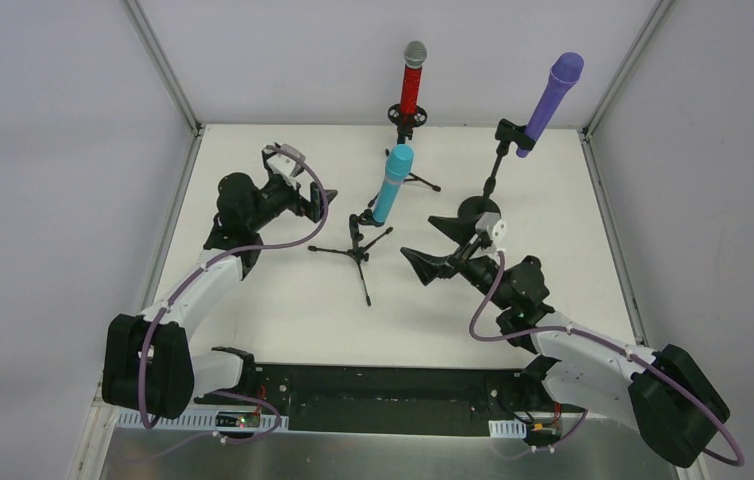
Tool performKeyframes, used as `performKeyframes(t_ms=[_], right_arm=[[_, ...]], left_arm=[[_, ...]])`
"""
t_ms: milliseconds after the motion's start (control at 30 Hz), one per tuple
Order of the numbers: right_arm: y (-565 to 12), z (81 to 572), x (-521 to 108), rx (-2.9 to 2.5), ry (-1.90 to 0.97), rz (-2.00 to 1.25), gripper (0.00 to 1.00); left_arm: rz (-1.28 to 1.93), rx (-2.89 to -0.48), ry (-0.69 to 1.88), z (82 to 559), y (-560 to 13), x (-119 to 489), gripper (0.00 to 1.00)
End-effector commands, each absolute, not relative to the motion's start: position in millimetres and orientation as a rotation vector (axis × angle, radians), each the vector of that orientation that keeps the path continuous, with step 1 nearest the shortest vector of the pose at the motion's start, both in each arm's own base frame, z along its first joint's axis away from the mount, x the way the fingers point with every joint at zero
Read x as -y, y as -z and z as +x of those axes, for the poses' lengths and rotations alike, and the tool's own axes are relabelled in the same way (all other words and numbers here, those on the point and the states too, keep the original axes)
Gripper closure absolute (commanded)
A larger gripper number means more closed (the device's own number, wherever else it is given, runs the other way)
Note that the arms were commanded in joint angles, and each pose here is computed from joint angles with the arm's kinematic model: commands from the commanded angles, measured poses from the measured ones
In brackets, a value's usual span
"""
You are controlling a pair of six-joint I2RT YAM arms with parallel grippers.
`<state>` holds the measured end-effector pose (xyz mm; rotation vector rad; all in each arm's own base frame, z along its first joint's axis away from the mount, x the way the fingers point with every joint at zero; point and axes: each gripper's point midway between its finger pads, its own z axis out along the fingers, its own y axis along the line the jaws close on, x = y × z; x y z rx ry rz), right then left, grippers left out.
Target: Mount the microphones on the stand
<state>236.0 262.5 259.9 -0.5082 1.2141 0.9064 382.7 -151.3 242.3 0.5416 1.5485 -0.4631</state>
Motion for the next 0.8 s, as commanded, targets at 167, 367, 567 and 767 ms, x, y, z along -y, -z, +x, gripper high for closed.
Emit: performKeyframes(t_ms=[167,367,567,767], right_arm=[[-225,222,-258,-1.341,-0.933,-0.533,0.01],[-214,218,-258,-1.379,-0.944,-0.544,0.01],[-209,219,-258,-1.397,-0.942,-0.548,0.01],[-207,218,-262,-1.418,-0.965,-0.556,0.01]], left_arm=[[0.913,-1.241,0.612,329,-284,191,0.0],[1.09,-1.097,0.769,291,-291,217,0.0],[1.209,-1.099,0.809,274,-270,232,0.0],[1.22,-1.145,0.798,281,-257,238,0.0]])
